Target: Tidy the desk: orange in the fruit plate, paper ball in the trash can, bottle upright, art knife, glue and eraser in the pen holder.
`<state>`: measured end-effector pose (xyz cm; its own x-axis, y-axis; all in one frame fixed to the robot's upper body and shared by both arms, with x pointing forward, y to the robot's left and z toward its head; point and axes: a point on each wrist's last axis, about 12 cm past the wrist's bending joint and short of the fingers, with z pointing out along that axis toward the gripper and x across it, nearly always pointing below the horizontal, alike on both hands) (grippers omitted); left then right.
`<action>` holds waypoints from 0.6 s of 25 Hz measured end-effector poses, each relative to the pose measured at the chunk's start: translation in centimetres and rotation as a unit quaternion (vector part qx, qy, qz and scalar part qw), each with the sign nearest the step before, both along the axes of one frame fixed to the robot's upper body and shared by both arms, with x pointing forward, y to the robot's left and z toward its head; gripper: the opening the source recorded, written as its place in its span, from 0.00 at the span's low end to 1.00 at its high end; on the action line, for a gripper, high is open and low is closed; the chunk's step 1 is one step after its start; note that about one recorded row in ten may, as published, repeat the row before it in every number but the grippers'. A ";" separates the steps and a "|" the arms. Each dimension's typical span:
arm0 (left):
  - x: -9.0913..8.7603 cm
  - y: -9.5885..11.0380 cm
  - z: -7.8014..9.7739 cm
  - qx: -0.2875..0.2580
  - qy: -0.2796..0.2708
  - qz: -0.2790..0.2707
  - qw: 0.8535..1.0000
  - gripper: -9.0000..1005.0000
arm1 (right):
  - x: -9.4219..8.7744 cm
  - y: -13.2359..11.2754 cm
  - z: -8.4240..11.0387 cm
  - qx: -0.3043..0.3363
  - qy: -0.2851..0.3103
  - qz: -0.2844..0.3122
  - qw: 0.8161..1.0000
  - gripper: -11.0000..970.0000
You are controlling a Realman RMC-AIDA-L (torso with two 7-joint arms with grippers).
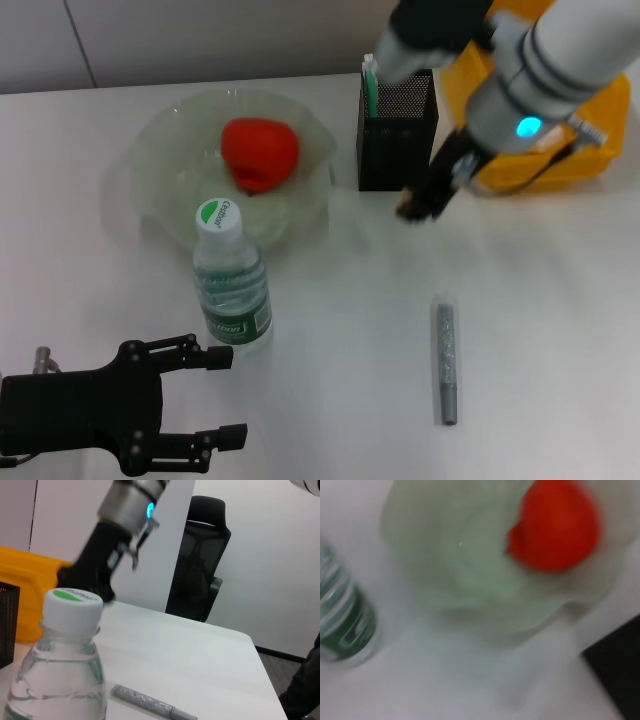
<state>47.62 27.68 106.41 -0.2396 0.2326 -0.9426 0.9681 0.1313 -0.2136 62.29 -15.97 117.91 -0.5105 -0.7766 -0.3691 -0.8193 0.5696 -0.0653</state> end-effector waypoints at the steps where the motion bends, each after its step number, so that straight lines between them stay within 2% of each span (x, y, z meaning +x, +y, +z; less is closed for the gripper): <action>1: 0.0 0.0 0.0 0.000 0.000 0.000 1.000 0.81 | 0.3 -0.5 1.9 0.010 -0.033 -0.009 0.999 0.27; 2: 0.0 0.0 0.0 0.000 0.000 0.000 1.000 0.81 | 0.3 -0.5 1.9 0.010 -0.033 -0.009 0.999 0.27; 6: 0.1 0.0 0.1 -0.003 -0.003 0.004 1.000 0.81 | 0.6 -1.6 5.5 0.036 -0.116 -0.025 0.992 0.28; 10: 0.1 0.0 0.1 -0.003 -0.004 0.005 1.000 0.81 | 1.1 -1.8 6.0 0.044 -0.148 -0.028 0.988 0.28; 15: 0.1 0.0 0.1 -0.003 -0.002 0.007 1.000 0.81 | 2.3 -2.1 4.7 0.043 -0.173 -0.026 0.984 0.28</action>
<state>47.77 27.66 106.47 -0.2386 0.2235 -0.9450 0.9671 0.1427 -0.2105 64.63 -18.05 122.63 -0.3808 -0.7114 -0.5907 -0.7266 0.6253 -0.2847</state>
